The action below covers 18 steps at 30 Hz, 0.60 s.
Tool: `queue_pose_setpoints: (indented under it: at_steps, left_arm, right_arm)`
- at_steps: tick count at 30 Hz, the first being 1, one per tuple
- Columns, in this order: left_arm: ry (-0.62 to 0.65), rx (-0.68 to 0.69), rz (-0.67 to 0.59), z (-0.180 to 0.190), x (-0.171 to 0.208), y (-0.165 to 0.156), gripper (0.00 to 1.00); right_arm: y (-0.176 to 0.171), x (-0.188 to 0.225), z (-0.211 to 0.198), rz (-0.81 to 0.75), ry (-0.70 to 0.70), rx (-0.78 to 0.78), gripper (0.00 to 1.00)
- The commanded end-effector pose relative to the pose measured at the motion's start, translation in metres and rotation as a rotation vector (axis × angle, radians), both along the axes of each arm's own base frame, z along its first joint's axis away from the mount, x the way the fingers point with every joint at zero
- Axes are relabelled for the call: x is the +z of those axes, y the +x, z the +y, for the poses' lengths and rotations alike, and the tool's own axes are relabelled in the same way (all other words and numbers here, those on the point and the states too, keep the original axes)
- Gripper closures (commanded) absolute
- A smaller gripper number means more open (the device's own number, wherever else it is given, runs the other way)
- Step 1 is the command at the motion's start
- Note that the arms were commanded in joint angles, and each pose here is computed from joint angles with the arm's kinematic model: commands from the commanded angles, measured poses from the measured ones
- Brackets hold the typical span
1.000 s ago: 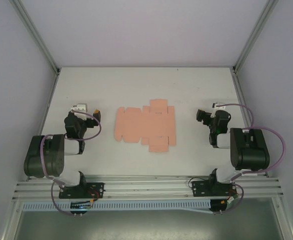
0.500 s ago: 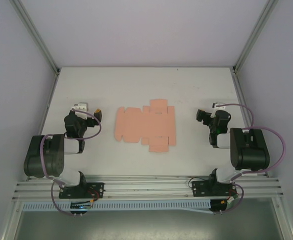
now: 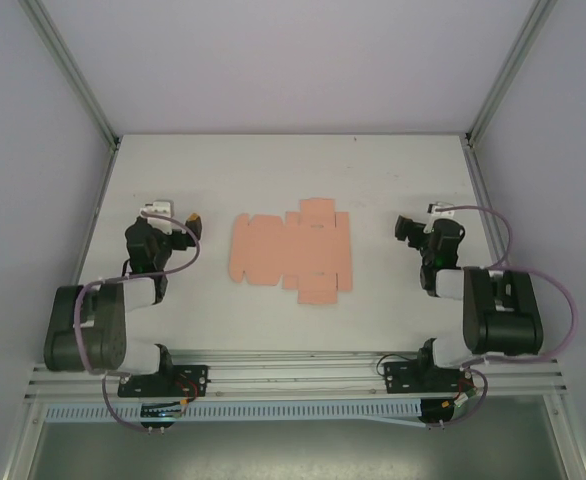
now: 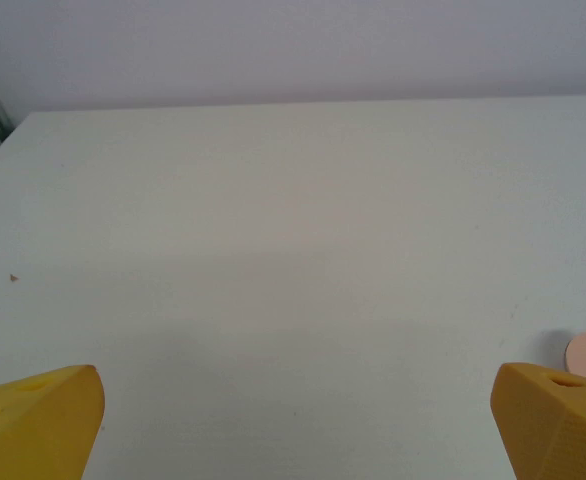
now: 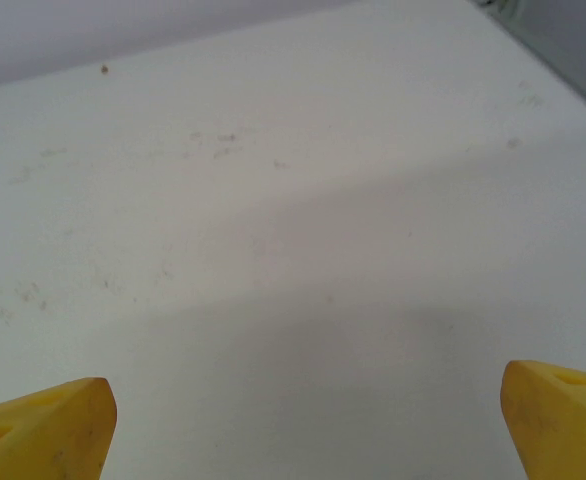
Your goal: Assemble paper box
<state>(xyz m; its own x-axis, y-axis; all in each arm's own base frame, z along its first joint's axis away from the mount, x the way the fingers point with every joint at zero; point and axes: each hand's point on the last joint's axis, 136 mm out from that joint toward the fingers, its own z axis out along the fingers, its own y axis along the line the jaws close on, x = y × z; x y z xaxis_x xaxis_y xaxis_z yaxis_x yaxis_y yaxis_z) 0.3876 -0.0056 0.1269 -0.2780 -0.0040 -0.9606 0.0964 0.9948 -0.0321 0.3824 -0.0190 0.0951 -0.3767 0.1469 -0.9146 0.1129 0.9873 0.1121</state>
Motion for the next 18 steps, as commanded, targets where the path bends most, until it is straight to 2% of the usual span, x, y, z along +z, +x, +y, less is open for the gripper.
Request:
queue_pose_setpoints:
  at_steps: [1, 3, 5, 9, 13, 15, 18]
  left_arm:
    - [-0.081, 0.033, 0.069, 0.001, 0.019, 0.001, 0.01]
    - [-0.19, 0.091, 0.121, 0.005, 0.027, 0.001, 0.01]
    - [-0.281, 0.083, 0.204, -0.003, 0.024, -0.001, 0.01]
    - [-0.446, -0.019, 0.328, -0.037, 0.013, -0.009, 0.01]
    - [-0.518, -0.1, 0.476, -0.077, -0.008, -0.021, 0.01]
    - [-0.58, -0.19, 0.552, -0.103, -0.016, -0.028, 0.01]
    - [-0.674, -0.252, 0.667, -0.123, -0.028, -0.033, 0.01]
  right_arm:
    - [0.001, 0.039, -0.004, -0.023, 0.007, -0.066, 0.01]
    - [-0.002, 0.05, -0.003, 0.032, 0.049, -0.113, 0.01]
    - [-0.006, 0.056, 0.009, 0.097, 0.101, -0.099, 0.02]
    - [-0.017, 0.063, 0.064, 0.188, 0.142, 0.017, 0.07]
    - [-0.028, 0.046, 0.107, 0.337, 0.333, 0.041, 0.21]
    - [-0.032, 0.032, 0.144, 0.415, 0.364, 0.142, 0.26]
    - [-0.036, 0.006, 0.186, 0.537, 0.367, 0.229, 0.37]
